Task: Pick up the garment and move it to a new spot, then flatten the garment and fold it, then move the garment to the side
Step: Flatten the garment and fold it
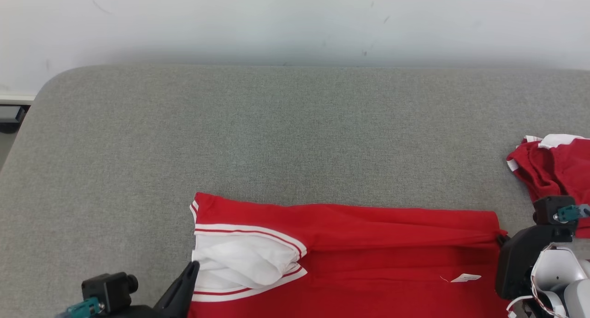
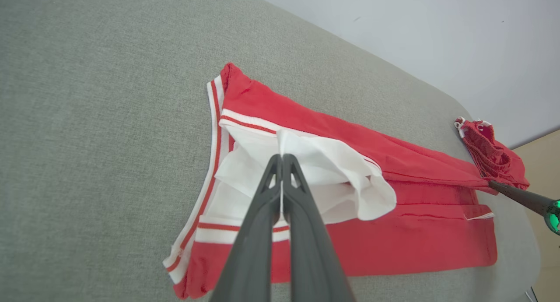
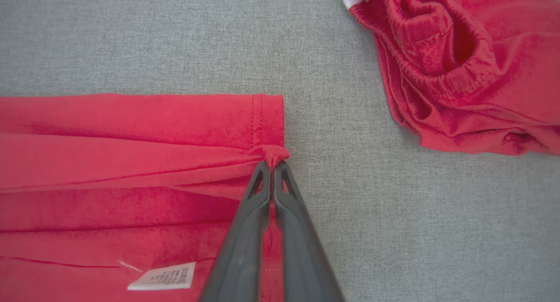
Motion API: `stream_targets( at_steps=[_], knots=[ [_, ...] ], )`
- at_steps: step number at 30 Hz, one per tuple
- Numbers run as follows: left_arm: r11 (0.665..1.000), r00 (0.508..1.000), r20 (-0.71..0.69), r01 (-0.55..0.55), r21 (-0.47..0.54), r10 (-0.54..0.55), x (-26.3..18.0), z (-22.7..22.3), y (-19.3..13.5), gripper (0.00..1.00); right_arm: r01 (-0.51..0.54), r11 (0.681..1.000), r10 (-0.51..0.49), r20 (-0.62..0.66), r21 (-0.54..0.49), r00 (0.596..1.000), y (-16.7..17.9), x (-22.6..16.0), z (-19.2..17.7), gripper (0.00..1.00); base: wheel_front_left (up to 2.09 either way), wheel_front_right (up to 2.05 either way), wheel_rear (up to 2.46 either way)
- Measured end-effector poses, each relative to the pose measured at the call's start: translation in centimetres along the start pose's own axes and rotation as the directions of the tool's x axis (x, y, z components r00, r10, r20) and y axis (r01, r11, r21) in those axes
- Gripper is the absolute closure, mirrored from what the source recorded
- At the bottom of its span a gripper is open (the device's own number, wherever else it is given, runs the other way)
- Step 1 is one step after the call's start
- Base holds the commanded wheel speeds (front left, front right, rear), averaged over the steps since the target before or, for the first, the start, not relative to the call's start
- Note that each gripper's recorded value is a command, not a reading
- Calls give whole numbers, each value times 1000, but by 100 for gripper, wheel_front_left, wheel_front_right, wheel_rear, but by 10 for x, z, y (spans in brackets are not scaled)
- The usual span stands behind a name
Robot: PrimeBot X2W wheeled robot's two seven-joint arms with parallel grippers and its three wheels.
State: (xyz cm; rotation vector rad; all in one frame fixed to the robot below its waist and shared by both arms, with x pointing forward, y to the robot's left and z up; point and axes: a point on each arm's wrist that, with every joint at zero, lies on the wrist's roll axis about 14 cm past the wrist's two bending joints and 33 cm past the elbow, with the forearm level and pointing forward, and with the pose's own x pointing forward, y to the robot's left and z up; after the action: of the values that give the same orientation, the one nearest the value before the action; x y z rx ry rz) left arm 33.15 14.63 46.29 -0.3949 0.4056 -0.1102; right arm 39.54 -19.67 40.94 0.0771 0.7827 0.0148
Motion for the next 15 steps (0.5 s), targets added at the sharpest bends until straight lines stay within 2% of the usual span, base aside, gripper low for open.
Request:
stream_targets(
  at_steps=[7,9,10,11,15],
  knots=[
    [1000,997,-74,-24,-19,23,-7,-19,4,100,0,1000,0,-9,6,1000,2,-1,-4,99,0,0,0],
    [999,996,-83,-28,-19,26,-7,-21,4,97,-2,1000,2,-20,6,1000,3,-1,-6,84,0,0,0],
    [999,995,-95,-35,-18,33,-7,-23,6,67,-5,1000,5,-24,7,1000,4,-1,-8,65,0,0,0],
    [999,994,-100,-42,-19,40,-7,-24,8,50,-8,1000,8,-27,7,1000,6,-1,-9,1,0,0,0],
    [996,987,-131,-89,15,91,-11,-29,24,13,3,1000,-3,-53,11,999,3,-2,-18,0,0,0,0]
  ],
)
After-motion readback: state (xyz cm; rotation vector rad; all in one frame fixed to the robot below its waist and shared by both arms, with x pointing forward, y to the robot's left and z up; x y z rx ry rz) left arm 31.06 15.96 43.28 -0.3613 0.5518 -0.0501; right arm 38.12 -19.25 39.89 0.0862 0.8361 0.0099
